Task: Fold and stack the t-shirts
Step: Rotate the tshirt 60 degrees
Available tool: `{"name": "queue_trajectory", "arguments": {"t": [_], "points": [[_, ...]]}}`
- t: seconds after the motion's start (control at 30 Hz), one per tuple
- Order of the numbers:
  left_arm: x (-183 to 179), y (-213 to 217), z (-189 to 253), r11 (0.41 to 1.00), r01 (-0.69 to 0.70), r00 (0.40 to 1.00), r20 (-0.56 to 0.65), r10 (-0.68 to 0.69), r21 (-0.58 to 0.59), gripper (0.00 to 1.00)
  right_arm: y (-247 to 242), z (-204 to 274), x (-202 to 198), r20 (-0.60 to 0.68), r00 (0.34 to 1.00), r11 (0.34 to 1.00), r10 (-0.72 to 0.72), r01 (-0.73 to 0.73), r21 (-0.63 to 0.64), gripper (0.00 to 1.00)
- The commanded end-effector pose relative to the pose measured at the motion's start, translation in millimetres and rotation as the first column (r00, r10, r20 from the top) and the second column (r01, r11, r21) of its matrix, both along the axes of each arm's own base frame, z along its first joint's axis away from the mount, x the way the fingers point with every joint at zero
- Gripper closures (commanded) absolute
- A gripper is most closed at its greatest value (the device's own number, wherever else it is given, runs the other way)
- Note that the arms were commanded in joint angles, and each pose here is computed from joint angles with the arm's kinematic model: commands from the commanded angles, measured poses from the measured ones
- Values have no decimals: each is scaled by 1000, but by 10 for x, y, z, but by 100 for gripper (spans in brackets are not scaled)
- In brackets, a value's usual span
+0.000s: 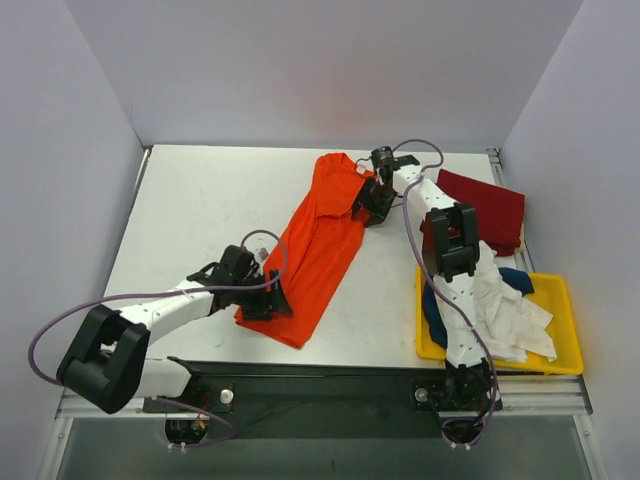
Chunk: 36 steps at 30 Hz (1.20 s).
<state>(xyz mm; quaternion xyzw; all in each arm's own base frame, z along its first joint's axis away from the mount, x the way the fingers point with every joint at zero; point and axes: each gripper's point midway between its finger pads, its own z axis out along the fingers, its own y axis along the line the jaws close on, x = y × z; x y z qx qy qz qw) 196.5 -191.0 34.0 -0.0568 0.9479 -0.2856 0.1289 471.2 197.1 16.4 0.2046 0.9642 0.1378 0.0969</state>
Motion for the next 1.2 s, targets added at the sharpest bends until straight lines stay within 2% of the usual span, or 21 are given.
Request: {"name": "queue_trajectory", "arguments": {"t": [0.0, 0.03, 0.17, 0.23, 0.37, 0.4, 0.43, 0.47, 0.53, 0.6, 0.7, 0.73, 0.8, 0.83, 1.0, 1.17], "points": [[-186, -338, 3, 995, 75, 996, -47, -78, -63, 23, -311, -150, 77, -21, 999, 997, -29, 27, -69, 55], [-230, -475, 57, 989, 126, 991, -31, -129, -74, 23, -325, -76, 133, -1, 1000, 998, -31, 31, -61, 56], [-184, -650, 208, 979, 179, 984, 2, -180, -97, 23, -397, 219, 264, 71, 997, 999, -4, 7, -39, 55], [-112, -647, 324, 980, 179, 984, 36, -176, -91, 23, -427, 465, 291, 120, 993, 1000, 8, -5, -30, 55], [73, -403, 577, 990, 139, 983, 120, -137, -3, 22, -436, 853, 103, 173, 984, 999, 43, -37, -34, 55], [154, -314, 632, 994, 106, 986, 131, -107, 14, 22, -457, 807, -44, 144, 988, 998, 48, -42, -42, 55], [203, -186, 627, 996, 70, 987, 139, -77, 54, 22, -396, 989, -172, 169, 983, 997, 68, -62, -41, 55], [205, -4, 590, 994, 37, 992, 112, -49, 100, 22, -406, 883, -386, 123, 989, 996, 80, -73, -54, 55], [218, 212, 548, 989, -5, 994, 106, -11, 146, 21, -323, 1027, -689, 128, 987, 994, 99, -93, -58, 55], [187, 425, 449, 984, -37, 996, 83, 23, 176, 21, -144, 950, -1172, 78, 985, 986, 156, -151, -66, 55], [117, 538, 386, 980, -48, 997, 68, 35, 191, 21, 166, 903, -1748, 45, 976, 975, 215, -211, -72, 55], [58, 546, 348, 981, -42, 998, 56, 32, 189, 21, 155, 718, -2014, -16, 974, 970, 225, -226, -84, 55], [41, 524, 343, 983, -35, 998, 65, 24, 180, 21, 405, 670, -2385, -32, 967, 966, 251, -253, -58, 56], [53, 515, 362, 984, -41, 997, 70, 29, 174, 21, 401, 505, -2629, -84, 963, 962, 257, -263, -67, 56], [49, 530, 355, 983, -46, 996, 79, 32, 177, 21, 731, 279, -3220, -126, 946, 951, 300, -306, -36, 58], [39, 516, 325, 984, -38, 996, 80, 24, 176, 22, 865, 161, -3390, -123, 949, 953, 292, -299, -41, 59]]}}
